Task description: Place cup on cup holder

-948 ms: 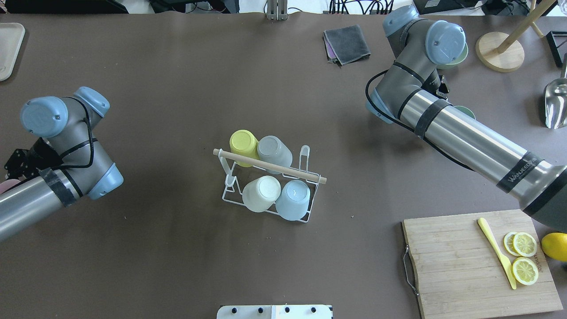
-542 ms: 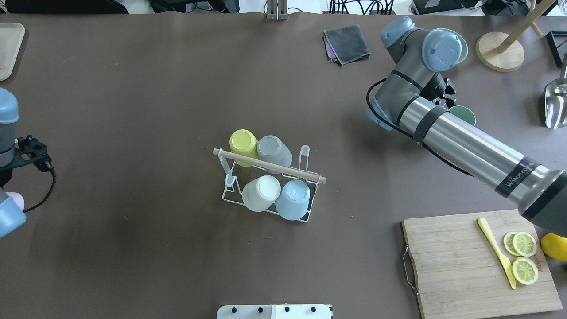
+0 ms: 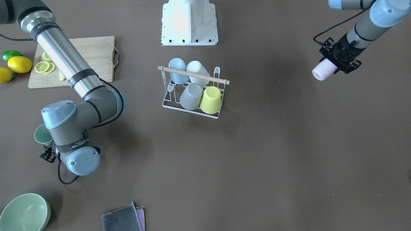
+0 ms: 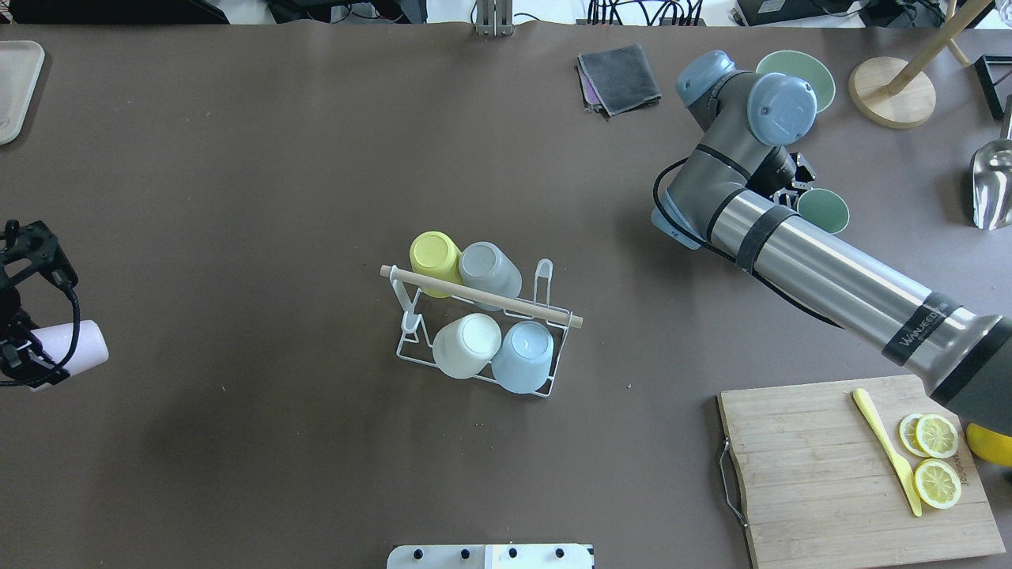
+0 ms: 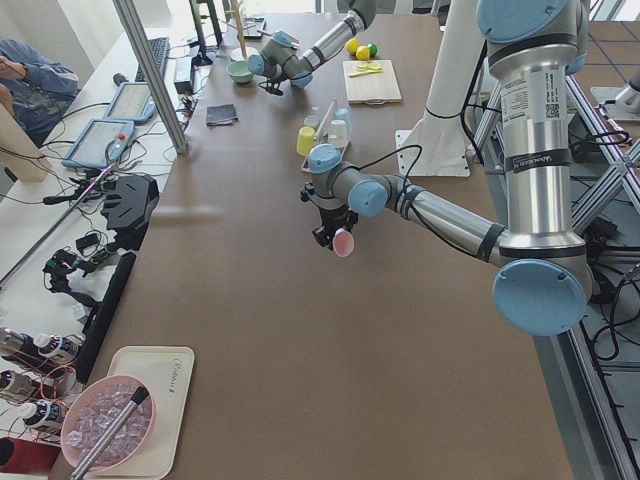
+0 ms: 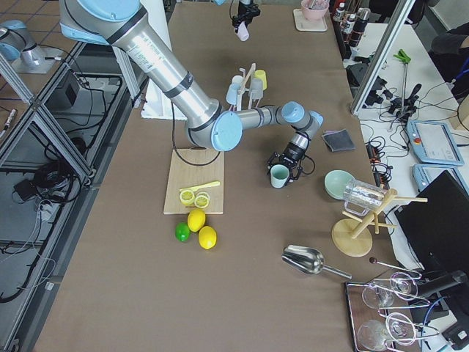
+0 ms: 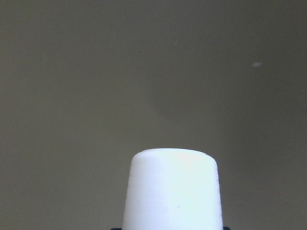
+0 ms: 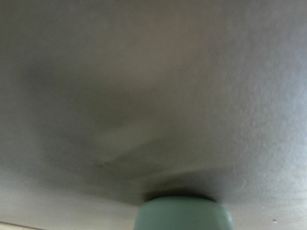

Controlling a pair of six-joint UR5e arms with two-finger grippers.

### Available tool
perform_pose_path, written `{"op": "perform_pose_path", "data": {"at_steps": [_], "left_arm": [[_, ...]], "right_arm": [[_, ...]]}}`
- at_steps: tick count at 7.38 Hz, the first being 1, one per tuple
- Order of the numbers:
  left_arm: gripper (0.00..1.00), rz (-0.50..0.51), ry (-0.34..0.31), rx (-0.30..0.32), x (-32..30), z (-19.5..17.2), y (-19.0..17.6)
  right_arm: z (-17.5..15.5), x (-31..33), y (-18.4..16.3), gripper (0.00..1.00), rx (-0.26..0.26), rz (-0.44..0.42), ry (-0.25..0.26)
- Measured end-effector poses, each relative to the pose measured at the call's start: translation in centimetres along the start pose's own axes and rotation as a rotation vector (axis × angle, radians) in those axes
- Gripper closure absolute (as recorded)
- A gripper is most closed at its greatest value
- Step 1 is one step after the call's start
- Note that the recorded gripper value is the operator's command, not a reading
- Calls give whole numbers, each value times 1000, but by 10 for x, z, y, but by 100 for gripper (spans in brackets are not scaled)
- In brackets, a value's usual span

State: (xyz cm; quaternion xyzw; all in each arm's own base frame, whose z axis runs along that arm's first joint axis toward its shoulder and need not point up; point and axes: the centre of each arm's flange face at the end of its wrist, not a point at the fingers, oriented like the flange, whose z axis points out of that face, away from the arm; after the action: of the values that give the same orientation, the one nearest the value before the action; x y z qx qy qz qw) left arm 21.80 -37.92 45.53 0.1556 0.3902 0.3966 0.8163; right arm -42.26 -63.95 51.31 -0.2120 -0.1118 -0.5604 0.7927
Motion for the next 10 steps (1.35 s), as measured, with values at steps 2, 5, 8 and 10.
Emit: {"op": "perform_pose_path", "data": {"at_steps": [2, 5, 8, 10], "left_arm": [[79, 81, 51, 304, 29, -17, -16], [84, 187, -12, 772, 54, -25, -24], [87, 72, -14, 1138, 115, 7, -27], [86, -32, -9, 1223, 176, 42, -25]], "right_arm": [[5, 2, 0, 100, -9, -1, 0], [-4, 29, 27, 100, 6, 10, -22], [-60, 50, 97, 100, 75, -28, -98], [-126, 16, 139, 100, 191, -44, -81]]}}
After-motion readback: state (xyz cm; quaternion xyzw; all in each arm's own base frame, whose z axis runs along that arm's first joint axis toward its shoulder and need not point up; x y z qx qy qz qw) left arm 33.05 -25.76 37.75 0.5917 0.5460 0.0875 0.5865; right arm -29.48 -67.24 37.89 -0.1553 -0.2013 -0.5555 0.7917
